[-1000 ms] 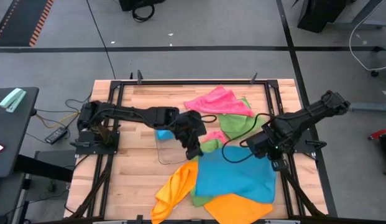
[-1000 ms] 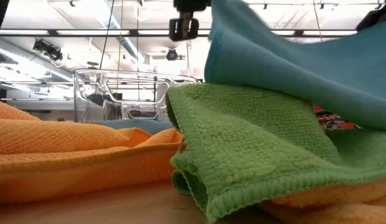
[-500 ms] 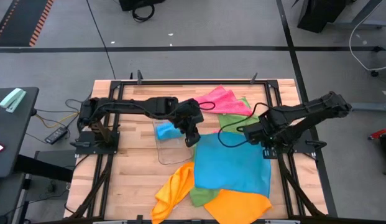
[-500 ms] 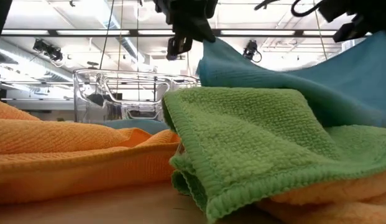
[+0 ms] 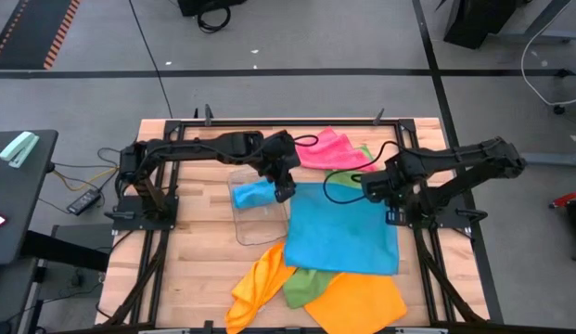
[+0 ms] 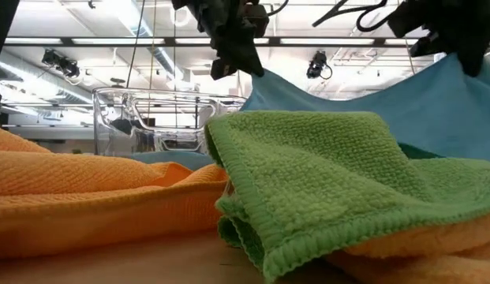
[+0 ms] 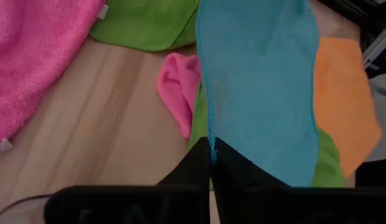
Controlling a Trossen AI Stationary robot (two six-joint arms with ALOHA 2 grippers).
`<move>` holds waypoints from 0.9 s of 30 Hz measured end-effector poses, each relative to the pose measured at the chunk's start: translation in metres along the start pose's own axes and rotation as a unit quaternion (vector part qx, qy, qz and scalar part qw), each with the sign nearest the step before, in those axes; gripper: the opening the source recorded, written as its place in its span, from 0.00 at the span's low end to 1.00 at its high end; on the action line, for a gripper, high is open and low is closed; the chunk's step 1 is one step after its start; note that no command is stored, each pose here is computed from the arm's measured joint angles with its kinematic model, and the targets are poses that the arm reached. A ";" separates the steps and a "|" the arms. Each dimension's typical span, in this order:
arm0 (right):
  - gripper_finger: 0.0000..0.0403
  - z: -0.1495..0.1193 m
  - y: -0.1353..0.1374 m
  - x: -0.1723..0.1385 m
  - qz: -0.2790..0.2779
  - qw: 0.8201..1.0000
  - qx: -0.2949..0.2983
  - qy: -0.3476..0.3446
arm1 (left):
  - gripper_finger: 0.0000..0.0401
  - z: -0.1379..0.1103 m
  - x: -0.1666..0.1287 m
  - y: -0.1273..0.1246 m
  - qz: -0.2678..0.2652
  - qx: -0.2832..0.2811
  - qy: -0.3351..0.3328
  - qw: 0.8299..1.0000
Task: Fold microfiber towels
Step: Fold the blue towel
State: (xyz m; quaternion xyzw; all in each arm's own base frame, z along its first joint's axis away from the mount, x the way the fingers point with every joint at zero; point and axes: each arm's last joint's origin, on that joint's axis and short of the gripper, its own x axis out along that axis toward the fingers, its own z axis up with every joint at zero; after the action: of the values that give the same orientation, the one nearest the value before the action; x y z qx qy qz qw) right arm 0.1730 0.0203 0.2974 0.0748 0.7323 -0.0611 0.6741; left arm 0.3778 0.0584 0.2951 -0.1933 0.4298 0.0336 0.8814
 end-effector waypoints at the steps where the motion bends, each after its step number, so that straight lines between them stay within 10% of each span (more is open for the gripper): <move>1: 0.04 0.001 -0.002 0.000 -0.011 1.000 -0.002 -0.004 | 0.02 0.000 0.000 0.002 0.002 0.007 -0.001 1.000; 27: 0.04 0.013 -0.029 0.001 -0.019 0.999 0.034 -0.038 | 0.06 0.001 0.004 0.004 0.030 -0.070 -0.006 0.997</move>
State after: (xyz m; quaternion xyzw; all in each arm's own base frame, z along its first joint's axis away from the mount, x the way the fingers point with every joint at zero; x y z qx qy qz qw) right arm 0.1804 -0.0103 0.2953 0.0813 0.7047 -0.1013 0.6975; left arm 0.3795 0.0623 0.2914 -0.2419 0.4264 0.0910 0.8668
